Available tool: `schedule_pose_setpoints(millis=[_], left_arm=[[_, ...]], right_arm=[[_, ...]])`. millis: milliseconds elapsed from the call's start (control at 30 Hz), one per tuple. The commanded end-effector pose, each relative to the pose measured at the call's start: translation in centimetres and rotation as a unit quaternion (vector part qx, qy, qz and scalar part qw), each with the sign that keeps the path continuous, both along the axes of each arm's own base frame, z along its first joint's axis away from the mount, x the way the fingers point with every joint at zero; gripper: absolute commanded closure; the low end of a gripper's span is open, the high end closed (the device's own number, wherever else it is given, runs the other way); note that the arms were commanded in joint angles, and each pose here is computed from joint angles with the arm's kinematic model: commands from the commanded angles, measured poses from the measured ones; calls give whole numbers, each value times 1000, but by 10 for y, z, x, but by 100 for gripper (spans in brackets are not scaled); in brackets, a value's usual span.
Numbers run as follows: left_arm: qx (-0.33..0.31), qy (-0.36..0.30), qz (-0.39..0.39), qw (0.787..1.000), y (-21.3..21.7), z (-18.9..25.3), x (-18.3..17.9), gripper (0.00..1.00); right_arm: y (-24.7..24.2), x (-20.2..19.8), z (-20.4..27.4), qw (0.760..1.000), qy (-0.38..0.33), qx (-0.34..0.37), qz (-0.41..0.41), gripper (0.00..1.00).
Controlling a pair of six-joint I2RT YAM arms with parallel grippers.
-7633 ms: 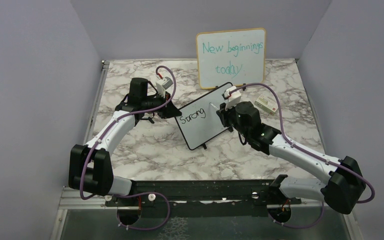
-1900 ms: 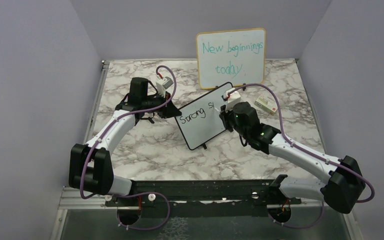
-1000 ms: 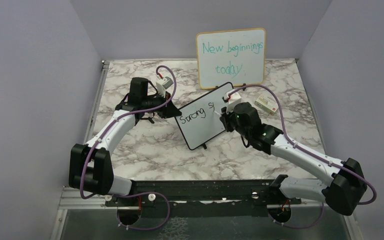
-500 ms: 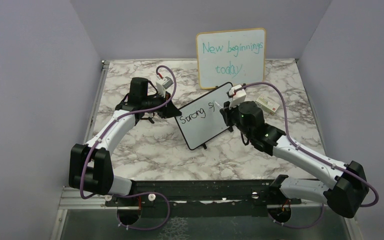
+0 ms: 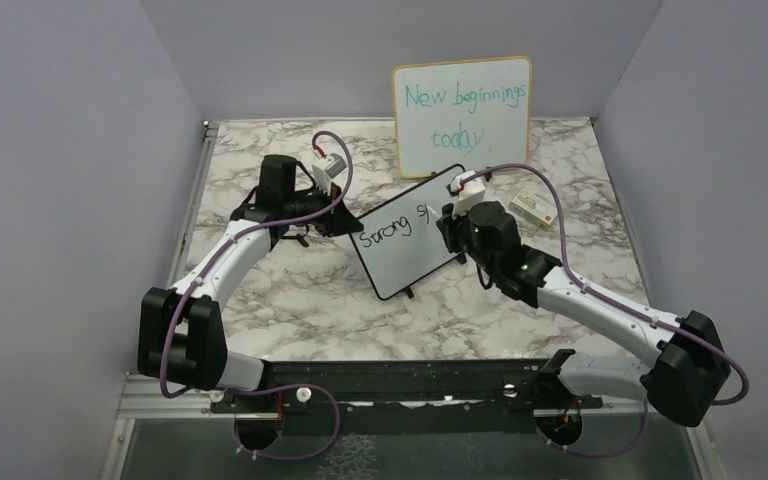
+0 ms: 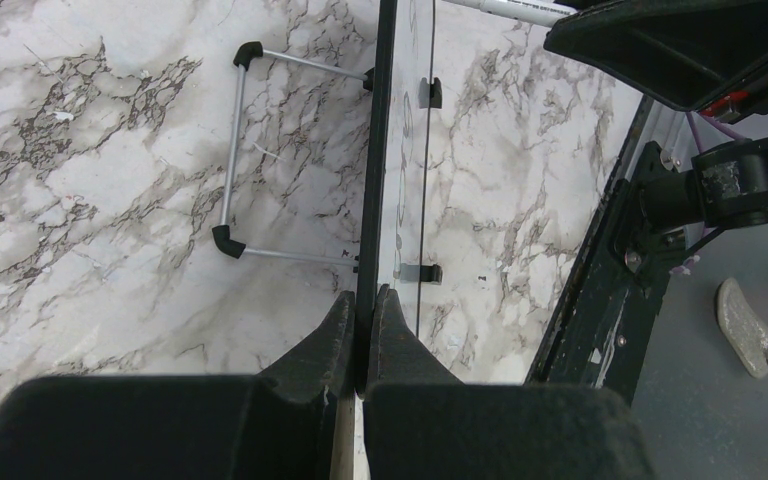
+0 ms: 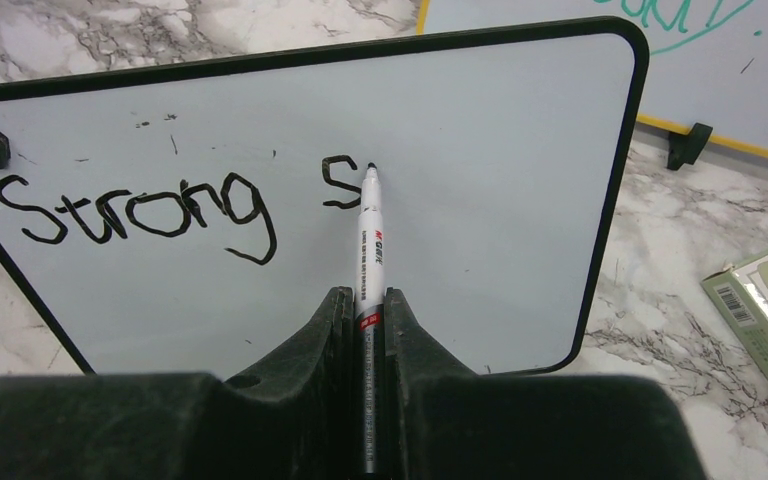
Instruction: Write a sentence on the whiteboard
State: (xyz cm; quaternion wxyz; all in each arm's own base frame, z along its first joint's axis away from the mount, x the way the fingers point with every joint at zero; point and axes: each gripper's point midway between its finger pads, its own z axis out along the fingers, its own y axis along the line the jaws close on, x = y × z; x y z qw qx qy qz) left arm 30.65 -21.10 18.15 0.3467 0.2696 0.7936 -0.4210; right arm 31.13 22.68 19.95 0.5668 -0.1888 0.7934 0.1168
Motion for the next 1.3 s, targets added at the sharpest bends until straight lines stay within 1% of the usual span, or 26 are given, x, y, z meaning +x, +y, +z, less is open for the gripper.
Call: schedule_pose_setpoints(millis=[0, 367, 700, 967, 1267], left_arm=[[93, 60, 26, 993, 18, -63, -10, 100], [93, 60, 26, 994, 18, -62, -10, 100], [93, 59, 26, 994, 18, -62, -10, 100], [94, 59, 27, 993, 18, -62, -10, 100], [94, 59, 28, 993, 18, -62, -10, 100]], right_arm=[[2, 6, 6, 1000, -12, 9, -10, 99], [1, 9, 7, 1000, -17, 13, -19, 100], [-8, 12, 6, 999, -20, 5, -44, 100], [-14, 8, -1, 999, -3, -9, -51, 100], [-15, -2, -10, 999, 20, -21, -34, 99]])
